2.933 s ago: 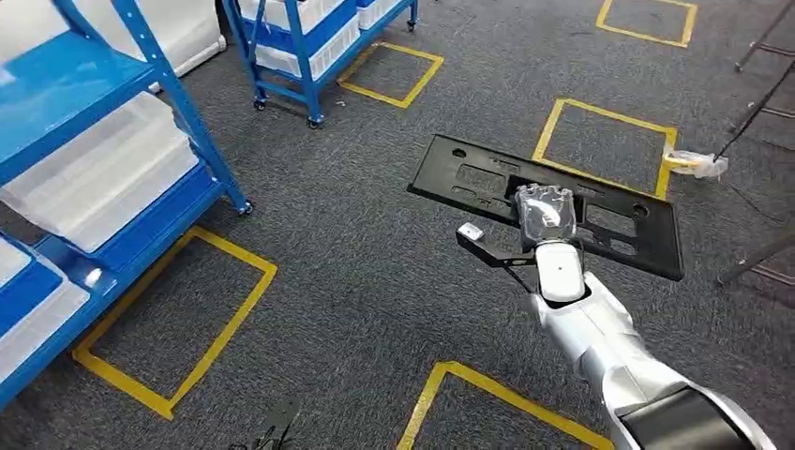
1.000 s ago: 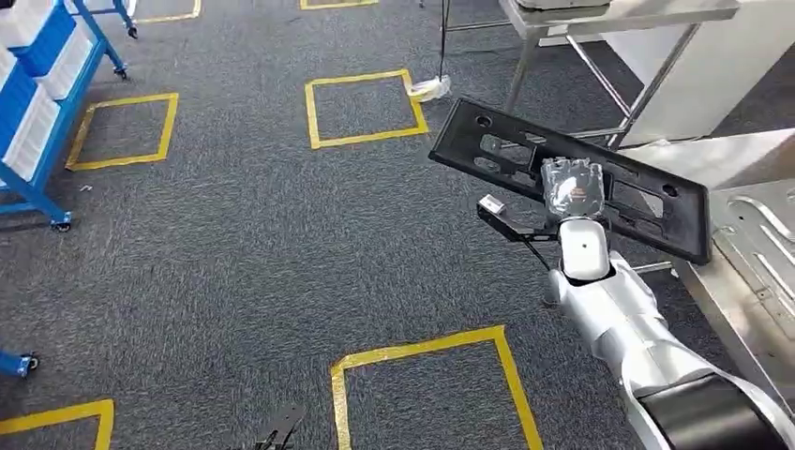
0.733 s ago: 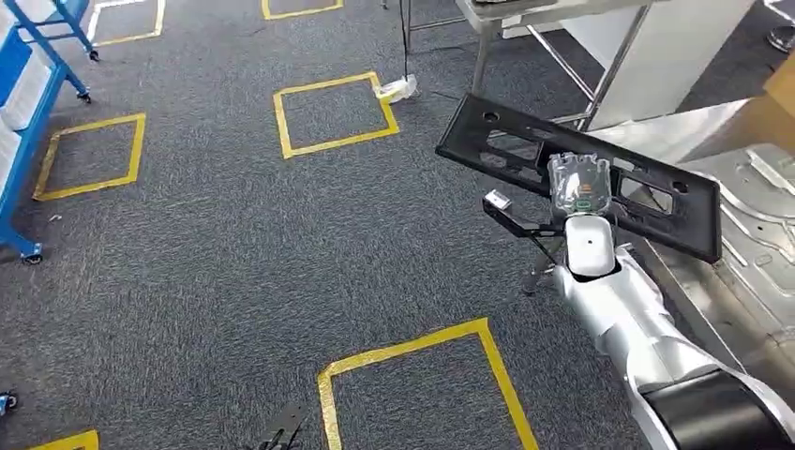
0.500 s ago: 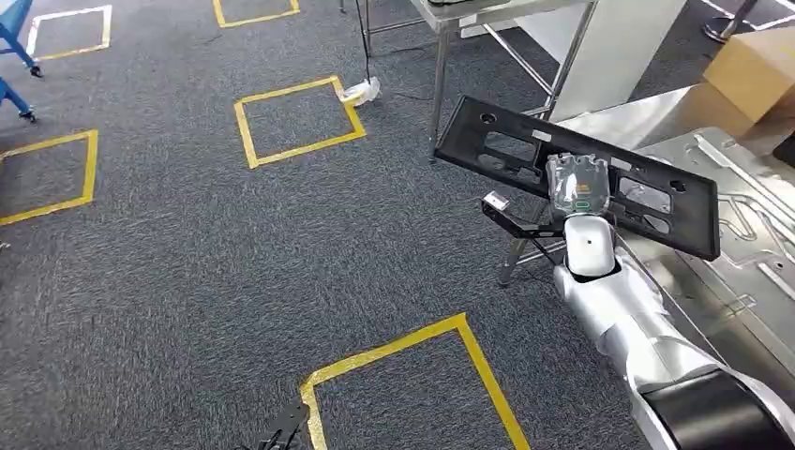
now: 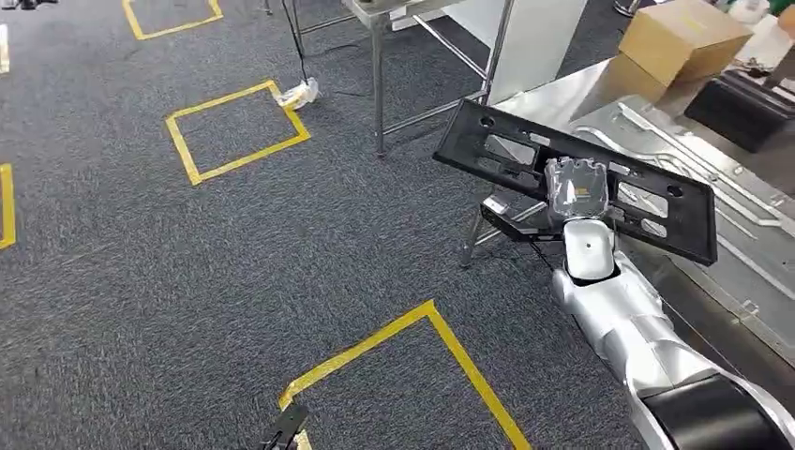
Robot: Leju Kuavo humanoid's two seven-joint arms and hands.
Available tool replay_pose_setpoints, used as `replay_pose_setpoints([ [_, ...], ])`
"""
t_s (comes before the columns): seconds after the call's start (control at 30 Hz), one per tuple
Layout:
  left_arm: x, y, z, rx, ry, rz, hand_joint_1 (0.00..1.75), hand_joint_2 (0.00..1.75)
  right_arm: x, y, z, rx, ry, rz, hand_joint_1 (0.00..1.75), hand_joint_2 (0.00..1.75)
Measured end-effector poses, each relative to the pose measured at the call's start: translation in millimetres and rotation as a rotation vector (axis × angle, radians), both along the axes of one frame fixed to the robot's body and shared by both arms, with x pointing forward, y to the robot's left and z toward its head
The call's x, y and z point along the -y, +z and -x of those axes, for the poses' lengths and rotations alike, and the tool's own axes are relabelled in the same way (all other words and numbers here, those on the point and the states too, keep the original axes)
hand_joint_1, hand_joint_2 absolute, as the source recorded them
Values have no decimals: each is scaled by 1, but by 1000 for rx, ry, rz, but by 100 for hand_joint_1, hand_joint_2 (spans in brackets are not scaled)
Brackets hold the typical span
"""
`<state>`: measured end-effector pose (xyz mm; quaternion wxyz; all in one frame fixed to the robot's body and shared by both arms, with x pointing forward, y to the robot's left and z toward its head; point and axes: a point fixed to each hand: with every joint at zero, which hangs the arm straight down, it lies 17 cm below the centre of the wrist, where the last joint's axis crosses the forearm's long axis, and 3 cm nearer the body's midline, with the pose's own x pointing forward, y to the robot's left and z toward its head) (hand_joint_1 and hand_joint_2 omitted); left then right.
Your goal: Take the parts from the cabinet and place them on the table.
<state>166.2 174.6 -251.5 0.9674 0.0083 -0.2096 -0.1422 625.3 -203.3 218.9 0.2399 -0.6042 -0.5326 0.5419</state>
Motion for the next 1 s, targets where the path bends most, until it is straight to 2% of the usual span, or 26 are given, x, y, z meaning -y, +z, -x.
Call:
replay_pose_setpoints([
  [1.0,3,0,1,2,-9,1,0,175,1,2,-2,0,-5,4,175,175],
])
